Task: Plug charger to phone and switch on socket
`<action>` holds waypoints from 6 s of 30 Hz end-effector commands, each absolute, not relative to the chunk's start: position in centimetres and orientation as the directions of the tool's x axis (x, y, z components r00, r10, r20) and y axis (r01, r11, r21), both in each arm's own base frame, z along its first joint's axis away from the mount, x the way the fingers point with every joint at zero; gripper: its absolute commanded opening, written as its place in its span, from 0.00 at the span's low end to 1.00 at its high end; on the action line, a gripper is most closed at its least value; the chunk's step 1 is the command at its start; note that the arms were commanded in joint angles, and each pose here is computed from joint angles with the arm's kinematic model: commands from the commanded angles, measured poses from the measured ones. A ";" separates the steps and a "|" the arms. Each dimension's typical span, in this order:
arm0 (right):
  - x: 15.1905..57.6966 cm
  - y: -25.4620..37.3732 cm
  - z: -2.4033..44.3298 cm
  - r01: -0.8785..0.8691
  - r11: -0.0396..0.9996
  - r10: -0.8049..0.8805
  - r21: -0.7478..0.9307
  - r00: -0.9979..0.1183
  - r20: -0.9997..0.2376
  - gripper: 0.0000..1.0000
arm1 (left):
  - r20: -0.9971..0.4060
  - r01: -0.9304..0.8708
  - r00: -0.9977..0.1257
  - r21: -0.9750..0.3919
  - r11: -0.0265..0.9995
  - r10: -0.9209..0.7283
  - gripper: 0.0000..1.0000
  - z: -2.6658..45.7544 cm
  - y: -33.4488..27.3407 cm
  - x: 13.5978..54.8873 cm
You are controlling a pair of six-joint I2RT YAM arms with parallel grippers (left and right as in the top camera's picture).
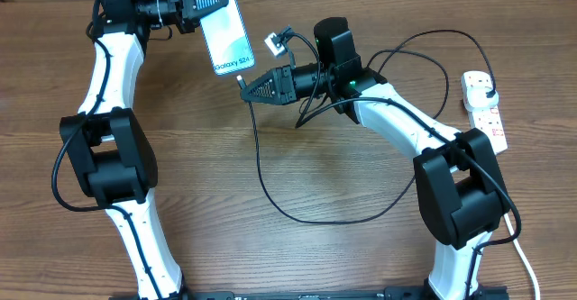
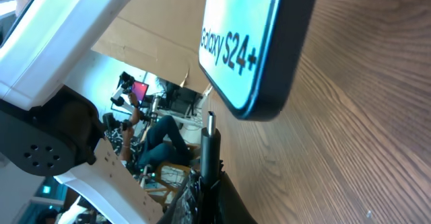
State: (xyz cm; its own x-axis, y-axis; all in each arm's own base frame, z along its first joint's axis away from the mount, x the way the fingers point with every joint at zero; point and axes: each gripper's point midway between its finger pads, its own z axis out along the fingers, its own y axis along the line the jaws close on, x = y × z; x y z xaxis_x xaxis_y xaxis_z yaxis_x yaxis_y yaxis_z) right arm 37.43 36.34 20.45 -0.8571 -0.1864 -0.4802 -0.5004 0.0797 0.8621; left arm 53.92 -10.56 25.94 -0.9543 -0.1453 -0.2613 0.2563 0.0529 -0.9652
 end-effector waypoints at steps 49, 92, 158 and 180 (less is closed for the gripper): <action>40.1 35.8 21.5 -0.535 0.146 -0.095 0.832 -0.845 -0.527 0.04 | -0.301 0.299 -0.949 -0.954 0.029 -0.098 0.04 27.9 -11.6 52.8; 41.5 35.3 21.6 -0.517 0.188 -0.037 0.835 -0.853 -0.520 0.04 | -0.333 0.333 -0.942 -0.943 0.010 -0.039 0.04 27.9 -14.7 52.0; 45.1 18.8 13.3 -0.222 0.499 0.080 0.838 -0.951 -0.300 1.00 | -0.375 0.371 -0.922 -0.927 0.063 -0.095 0.04 25.8 -13.0 52.2; 45.5 16.2 10.5 -0.146 0.646 0.113 0.749 -0.953 -0.282 1.00 | -0.205 0.161 -0.978 -0.663 0.731 0.029 0.04 10.9 -22.6 48.3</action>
